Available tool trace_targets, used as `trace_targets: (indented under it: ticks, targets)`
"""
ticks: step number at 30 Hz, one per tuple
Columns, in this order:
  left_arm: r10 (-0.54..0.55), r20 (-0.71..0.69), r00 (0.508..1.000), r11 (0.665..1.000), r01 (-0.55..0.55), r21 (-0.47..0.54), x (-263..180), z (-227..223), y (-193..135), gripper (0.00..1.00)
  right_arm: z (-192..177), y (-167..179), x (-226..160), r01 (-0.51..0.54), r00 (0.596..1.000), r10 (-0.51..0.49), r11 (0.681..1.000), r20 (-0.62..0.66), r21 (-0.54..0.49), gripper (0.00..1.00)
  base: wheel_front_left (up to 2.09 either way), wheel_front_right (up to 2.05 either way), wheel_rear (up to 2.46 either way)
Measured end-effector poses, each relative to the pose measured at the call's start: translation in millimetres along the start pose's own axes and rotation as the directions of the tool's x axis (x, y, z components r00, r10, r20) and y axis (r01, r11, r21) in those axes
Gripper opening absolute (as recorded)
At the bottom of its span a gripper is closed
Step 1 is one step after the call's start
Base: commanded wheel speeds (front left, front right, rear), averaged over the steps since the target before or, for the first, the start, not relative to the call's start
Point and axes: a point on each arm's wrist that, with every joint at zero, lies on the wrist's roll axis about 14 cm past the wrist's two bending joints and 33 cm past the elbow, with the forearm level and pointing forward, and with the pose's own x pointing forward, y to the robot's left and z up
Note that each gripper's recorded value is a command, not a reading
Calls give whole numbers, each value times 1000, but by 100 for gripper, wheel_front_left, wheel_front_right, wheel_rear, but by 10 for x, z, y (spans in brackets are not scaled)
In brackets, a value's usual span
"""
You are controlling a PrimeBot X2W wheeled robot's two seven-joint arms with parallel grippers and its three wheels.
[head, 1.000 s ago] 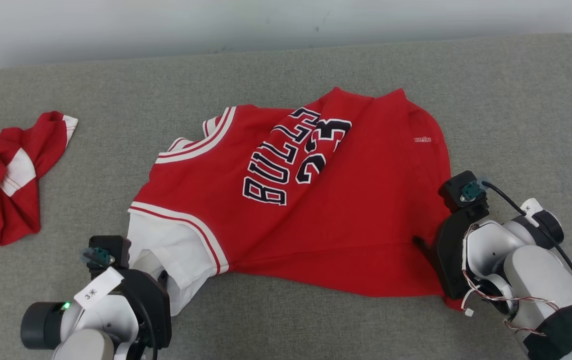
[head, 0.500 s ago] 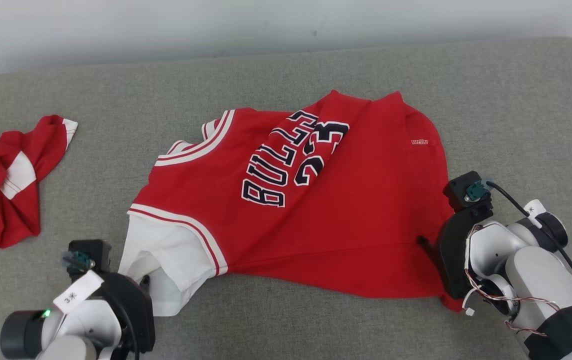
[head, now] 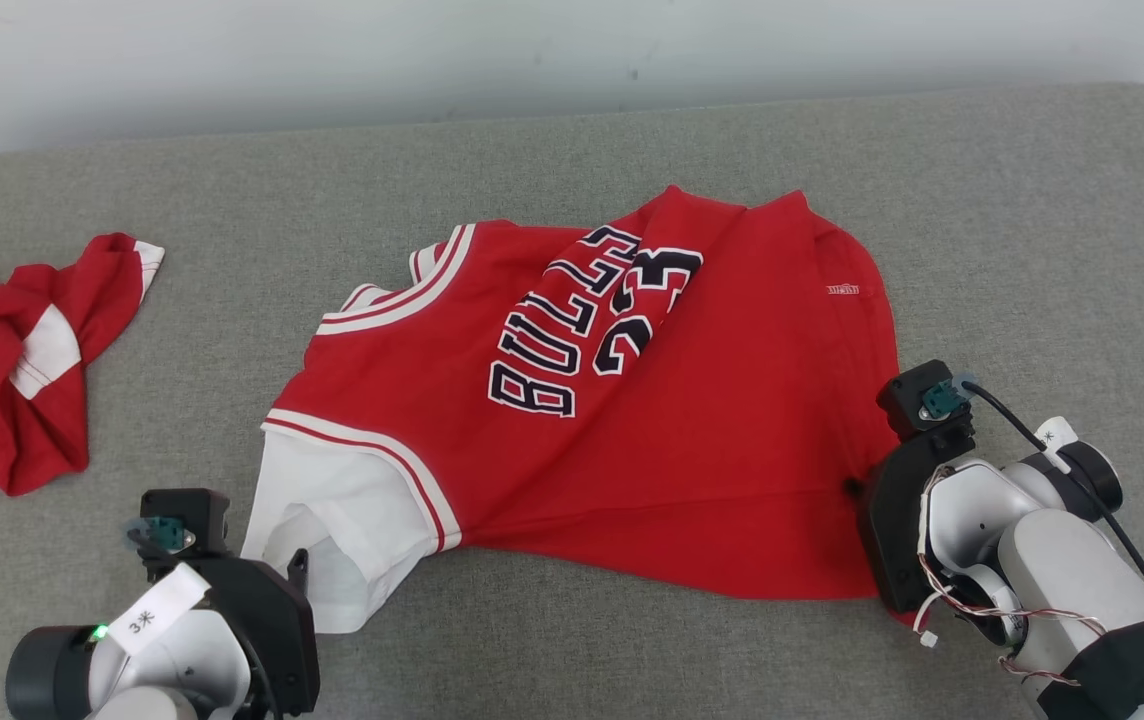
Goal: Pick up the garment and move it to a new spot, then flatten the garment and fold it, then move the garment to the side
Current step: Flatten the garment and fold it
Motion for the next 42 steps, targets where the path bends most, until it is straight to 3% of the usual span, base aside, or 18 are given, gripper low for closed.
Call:
trace_targets:
  ticks: [1,2,3,4,15,20,25,31,35,41,42]
  targets:
    - [-1,8,1000,1000,1,-1,-5,17,-4,43,0,-3,-1,1,1000,-1,1000,0,0,26,0,0,0]
    - [-3,16,1000,1000,3,-2,-11,37,-11,15,2,-4,-1,1,1000,-1,1000,2,0,10,0,0,0]
    - [-4,26,1000,1000,4,-2,-20,63,-17,0,2,-7,-1,4,1000,-4,1000,3,0,4,0,0,0]
    - [-3,37,999,1000,3,-2,-28,90,-17,0,4,-11,-1,7,1000,-7,1000,4,-1,0,0,0,0]
    - [15,61,998,1000,-14,-20,-132,73,46,0,59,-35,-70,25,999,-25,1000,44,5,0,0,0,0]
    - [21,134,991,1000,-18,-25,-208,237,64,0,154,-69,-129,43,994,-46,999,103,30,0,0,0,0]
    - [24,224,974,999,-17,-29,-278,433,54,0,490,-214,-259,91,964,-107,993,242,77,0,0,0,0]
    - [51,385,921,998,-38,-42,-462,770,95,0,785,-346,-497,129,902,-176,981,393,143,0,0,0,0]
    - [63,419,906,997,-38,-66,-546,784,107,0,491,-278,-496,123,921,-169,981,351,148,0,0,0,0]
    - [22,351,936,999,-7,-44,-499,498,-52,0,61,-212,-433,117,958,-148,983,247,139,0,0,0,0]
    - [18,350,937,999,-4,-42,-494,496,-65,0,49,-203,-425,115,960,-146,984,240,138,21,0,0,0]
